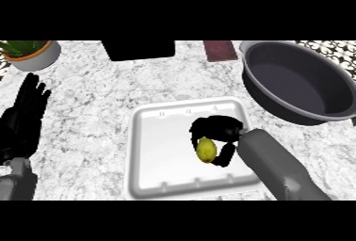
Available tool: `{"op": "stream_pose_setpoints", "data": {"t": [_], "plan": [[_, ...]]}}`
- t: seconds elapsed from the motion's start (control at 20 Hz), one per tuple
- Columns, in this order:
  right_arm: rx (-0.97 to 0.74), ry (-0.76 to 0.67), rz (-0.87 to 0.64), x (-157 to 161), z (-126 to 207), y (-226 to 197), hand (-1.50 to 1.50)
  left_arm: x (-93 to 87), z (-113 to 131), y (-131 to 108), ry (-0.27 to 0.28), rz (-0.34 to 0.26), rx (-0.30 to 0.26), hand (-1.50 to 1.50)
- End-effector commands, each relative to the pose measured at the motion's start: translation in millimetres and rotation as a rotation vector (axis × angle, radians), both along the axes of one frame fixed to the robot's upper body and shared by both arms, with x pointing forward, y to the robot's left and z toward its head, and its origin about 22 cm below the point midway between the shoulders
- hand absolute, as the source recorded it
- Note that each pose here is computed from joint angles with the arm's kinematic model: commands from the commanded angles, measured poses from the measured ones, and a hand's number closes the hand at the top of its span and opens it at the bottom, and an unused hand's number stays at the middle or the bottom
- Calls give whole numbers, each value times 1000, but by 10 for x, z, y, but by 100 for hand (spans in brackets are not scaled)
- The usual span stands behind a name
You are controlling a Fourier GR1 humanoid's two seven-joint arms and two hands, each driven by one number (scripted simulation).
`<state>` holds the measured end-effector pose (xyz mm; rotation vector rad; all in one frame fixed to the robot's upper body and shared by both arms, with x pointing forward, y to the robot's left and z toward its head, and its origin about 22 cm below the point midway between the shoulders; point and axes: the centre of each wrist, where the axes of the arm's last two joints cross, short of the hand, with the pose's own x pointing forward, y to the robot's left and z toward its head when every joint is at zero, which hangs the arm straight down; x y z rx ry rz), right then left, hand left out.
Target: Pick the pear from the tray and place it in the pot
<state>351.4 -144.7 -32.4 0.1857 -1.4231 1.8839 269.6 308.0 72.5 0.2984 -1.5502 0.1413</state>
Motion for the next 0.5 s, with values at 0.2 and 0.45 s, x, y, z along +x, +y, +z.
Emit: {"op": "stream_pose_setpoints", "data": {"t": [0.2, 0.45], "plan": [[36, -127, -61, -504, 29, -1049, 150, -95, 3, 118, -2, 49, -2, 0], [328, -235, -283, -610, 386, -1425, 150, -172, 19, 179, 5, 79, 11, 0]]}}
